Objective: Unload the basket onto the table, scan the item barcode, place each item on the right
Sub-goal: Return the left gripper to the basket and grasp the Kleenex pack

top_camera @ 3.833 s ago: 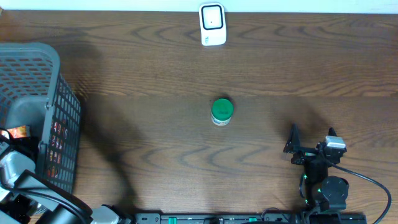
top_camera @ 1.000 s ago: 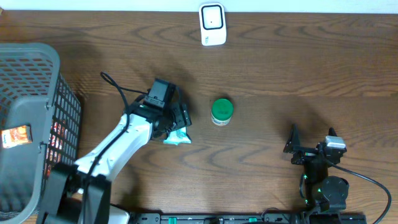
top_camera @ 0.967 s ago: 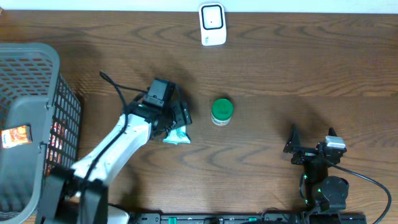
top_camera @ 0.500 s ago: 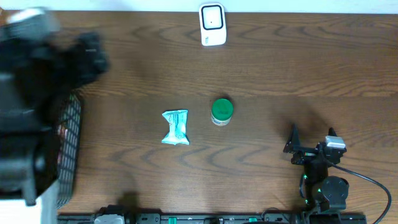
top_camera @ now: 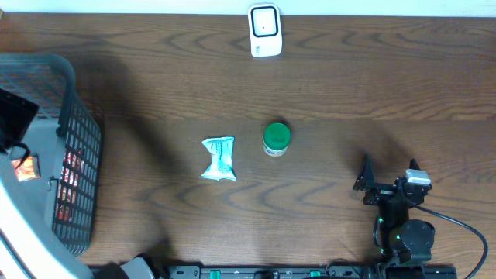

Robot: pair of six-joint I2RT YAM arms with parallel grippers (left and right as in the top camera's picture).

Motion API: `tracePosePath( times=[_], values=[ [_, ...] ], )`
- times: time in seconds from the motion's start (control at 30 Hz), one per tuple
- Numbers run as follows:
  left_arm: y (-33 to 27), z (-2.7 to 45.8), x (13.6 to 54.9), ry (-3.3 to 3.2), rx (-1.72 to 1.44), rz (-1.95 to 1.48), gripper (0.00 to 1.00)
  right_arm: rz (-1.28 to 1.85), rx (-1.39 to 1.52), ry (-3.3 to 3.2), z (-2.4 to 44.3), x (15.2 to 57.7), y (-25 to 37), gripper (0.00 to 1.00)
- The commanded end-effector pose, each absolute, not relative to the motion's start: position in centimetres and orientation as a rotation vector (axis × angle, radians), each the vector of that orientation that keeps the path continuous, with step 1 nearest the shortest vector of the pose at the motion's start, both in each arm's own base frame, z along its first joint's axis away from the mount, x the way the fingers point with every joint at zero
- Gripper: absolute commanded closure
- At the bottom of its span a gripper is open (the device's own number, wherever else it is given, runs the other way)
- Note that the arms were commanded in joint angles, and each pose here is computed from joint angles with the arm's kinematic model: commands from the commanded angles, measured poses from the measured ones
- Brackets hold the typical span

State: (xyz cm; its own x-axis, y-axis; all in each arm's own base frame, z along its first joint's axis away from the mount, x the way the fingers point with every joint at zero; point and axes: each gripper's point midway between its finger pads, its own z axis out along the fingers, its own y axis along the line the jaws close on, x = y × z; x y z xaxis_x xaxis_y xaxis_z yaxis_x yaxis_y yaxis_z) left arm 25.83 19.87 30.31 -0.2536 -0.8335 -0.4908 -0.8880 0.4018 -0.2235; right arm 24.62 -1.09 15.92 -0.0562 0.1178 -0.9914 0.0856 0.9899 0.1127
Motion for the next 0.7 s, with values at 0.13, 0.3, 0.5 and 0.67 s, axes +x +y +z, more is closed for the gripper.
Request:
tracePosePath(
  times=[0.13, 0.3, 0.5, 0.67],
  values=[
    [23.2, 21.6, 23.7, 1.879, -2.099, 0.309, 0.15, 0.01, 0.15, 1.633, 15.8, 24.6, -1.1, 0.01],
    [24.7, 18.5, 22.2, 1.658, -2.339, 0.414, 0.15, 0.01, 0.15, 1.633, 15.8, 24.6, -1.1, 0.01],
    [27.5, 16.3, 22.5, 1.53, -2.4, 0.49, 0.15, 0.01, 0.15, 1.633, 15.8, 24.6, -1.1, 0.01],
    [28.8, 13.7, 23.4, 1.544, -2.414, 0.526, 0.15, 0.01, 0.15, 1.633, 15.8, 24.6, -1.1, 0.01]
  ],
)
